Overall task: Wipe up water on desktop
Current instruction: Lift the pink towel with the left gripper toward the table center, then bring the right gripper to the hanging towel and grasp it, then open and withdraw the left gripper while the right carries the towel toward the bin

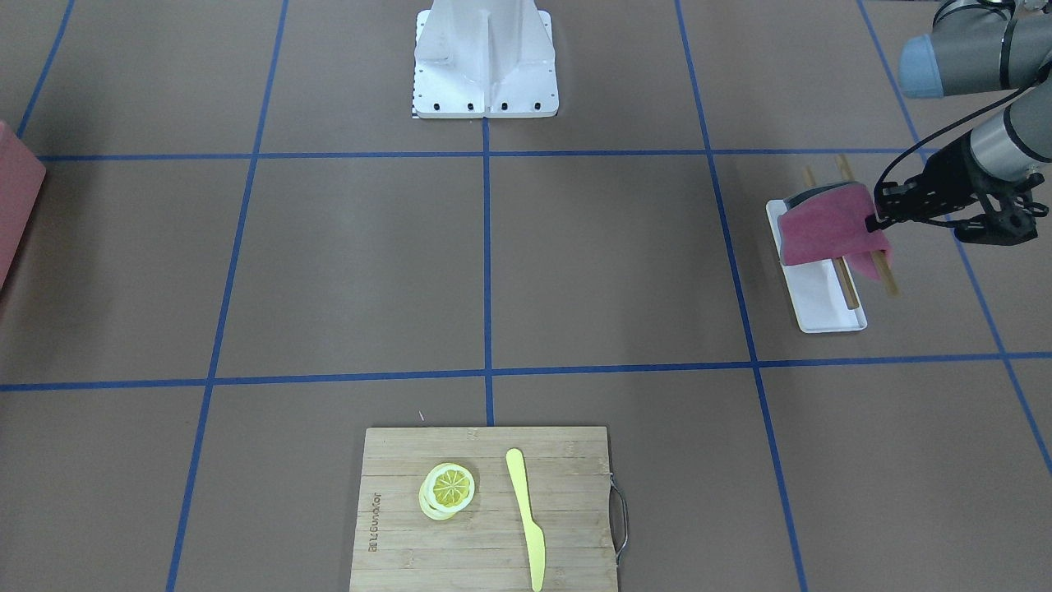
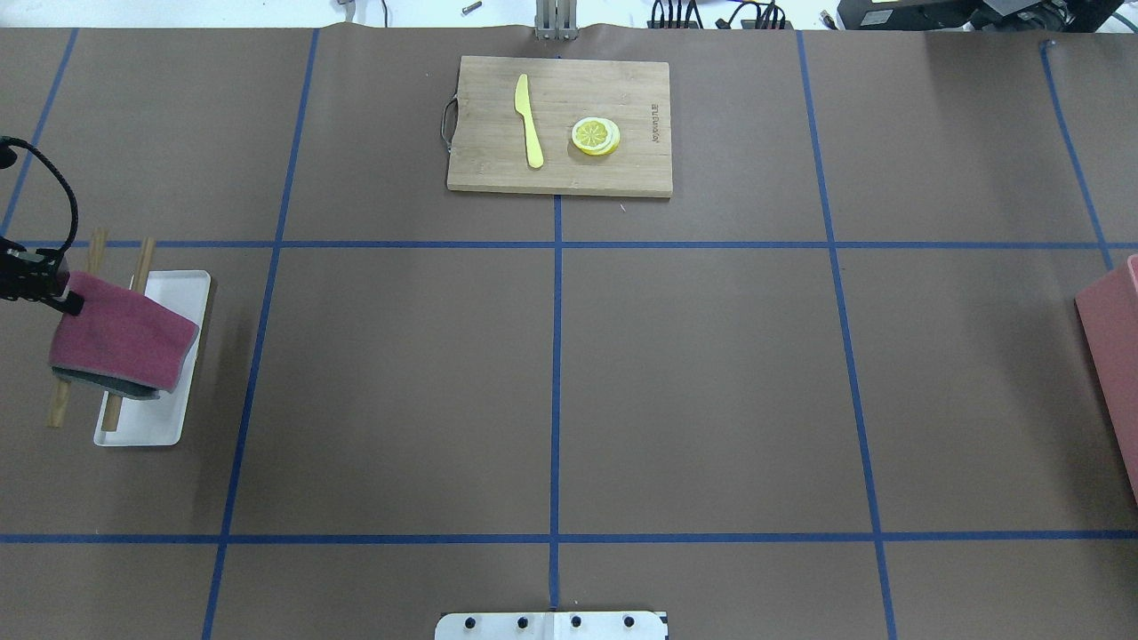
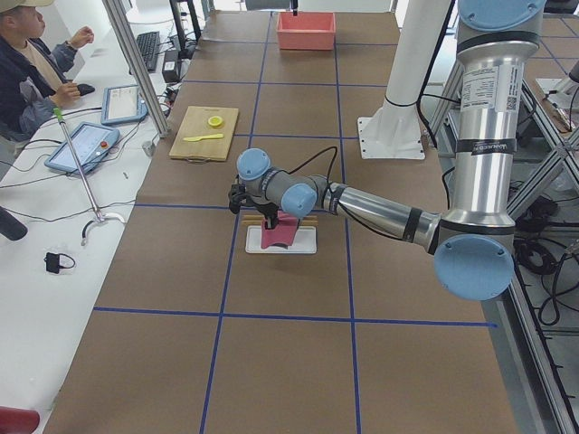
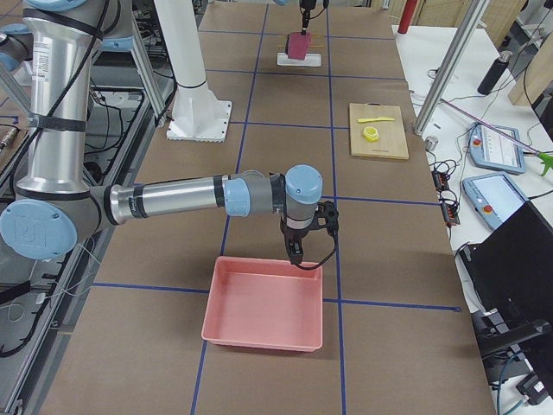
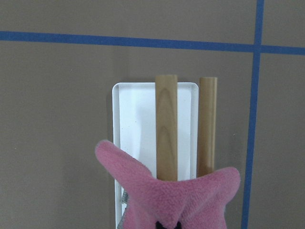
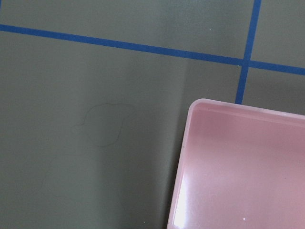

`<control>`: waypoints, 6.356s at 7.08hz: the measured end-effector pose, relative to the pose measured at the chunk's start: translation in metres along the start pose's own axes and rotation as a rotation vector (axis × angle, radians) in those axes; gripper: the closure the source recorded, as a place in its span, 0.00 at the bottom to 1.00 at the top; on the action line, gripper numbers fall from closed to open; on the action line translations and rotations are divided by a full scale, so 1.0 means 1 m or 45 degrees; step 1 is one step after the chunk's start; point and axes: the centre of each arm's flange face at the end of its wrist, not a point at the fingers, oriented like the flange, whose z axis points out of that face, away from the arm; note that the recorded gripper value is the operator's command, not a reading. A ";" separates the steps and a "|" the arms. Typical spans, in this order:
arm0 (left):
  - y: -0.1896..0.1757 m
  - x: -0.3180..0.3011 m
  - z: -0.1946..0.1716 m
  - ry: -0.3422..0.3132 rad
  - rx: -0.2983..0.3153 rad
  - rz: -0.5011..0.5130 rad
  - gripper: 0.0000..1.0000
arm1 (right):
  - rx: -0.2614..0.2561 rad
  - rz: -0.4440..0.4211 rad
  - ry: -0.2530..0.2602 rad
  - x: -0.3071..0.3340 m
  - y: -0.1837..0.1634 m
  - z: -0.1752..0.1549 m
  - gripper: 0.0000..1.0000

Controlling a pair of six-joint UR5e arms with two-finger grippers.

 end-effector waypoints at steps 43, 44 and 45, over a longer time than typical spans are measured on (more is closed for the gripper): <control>0.024 0.573 -0.012 0.427 0.049 -0.964 1.00 | 1.099 -0.758 -0.258 -0.544 0.023 0.066 0.90; 0.024 0.573 -0.012 0.428 0.049 -0.964 1.00 | 1.100 -0.751 -0.264 -0.544 0.024 0.065 1.00; 0.024 0.573 -0.013 0.430 0.049 -0.963 1.00 | 1.099 -0.733 -0.277 -0.544 0.024 0.064 1.00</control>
